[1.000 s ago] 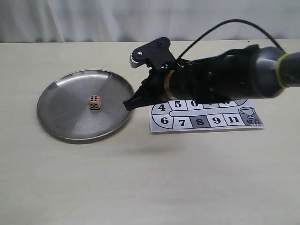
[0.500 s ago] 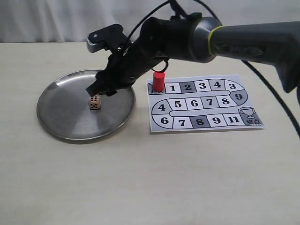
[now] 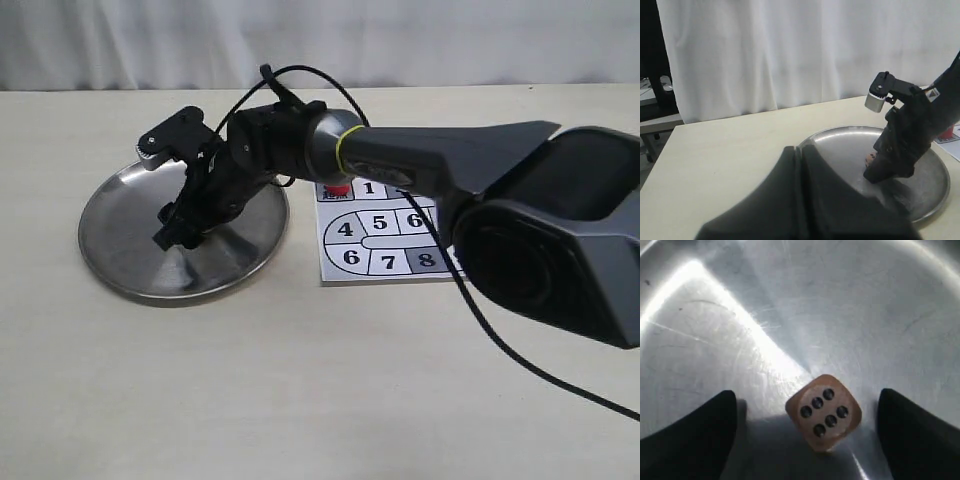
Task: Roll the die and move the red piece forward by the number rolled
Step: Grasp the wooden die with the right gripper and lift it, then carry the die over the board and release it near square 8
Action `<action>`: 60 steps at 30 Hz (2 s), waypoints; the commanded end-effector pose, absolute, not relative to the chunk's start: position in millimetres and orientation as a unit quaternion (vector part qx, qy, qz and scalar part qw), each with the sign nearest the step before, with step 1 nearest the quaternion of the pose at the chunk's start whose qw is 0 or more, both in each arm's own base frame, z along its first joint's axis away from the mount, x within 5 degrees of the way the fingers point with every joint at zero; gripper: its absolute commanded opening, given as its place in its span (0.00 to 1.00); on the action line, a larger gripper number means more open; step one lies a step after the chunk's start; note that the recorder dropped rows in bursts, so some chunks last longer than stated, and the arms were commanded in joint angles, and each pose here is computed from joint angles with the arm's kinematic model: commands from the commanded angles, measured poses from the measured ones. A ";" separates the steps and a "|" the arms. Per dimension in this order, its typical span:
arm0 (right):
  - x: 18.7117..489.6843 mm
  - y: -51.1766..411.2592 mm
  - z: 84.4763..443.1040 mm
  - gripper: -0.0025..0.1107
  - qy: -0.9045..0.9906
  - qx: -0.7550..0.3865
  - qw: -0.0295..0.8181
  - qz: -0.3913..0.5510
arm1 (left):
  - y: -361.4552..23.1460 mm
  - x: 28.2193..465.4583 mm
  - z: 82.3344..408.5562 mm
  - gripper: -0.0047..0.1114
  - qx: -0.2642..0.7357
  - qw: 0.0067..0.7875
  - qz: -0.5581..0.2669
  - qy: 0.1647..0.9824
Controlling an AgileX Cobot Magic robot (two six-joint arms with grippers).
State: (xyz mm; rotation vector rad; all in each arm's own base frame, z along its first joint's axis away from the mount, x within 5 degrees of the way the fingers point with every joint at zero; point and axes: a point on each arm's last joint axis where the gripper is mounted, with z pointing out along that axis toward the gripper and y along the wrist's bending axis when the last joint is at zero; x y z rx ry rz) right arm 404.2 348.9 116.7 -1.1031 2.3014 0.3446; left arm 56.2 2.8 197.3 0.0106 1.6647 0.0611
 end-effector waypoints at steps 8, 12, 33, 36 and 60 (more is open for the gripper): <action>405.7 329.0 183.7 0.06 0.859 -0.406 0.288 0.119 | 2.2 56.1 197.6 0.04 0.008 0.676 0.024 0.736; 400.6 288.0 266.7 0.06 0.871 -0.367 0.303 0.126 | 2.2 56.1 197.6 0.04 0.008 0.676 0.024 0.736; 386.8 116.3 196.6 0.11 0.964 -0.175 0.194 0.048 | 2.2 56.1 197.6 0.04 0.008 0.676 0.024 0.736; 387.1 115.6 195.8 0.27 0.964 -0.179 0.194 0.043 | 2.2 56.1 197.6 0.04 0.008 0.676 0.024 0.736; 387.7 115.5 199.0 0.51 0.961 -0.184 0.204 0.037 | 2.2 56.1 197.6 0.04 0.008 0.676 0.024 0.736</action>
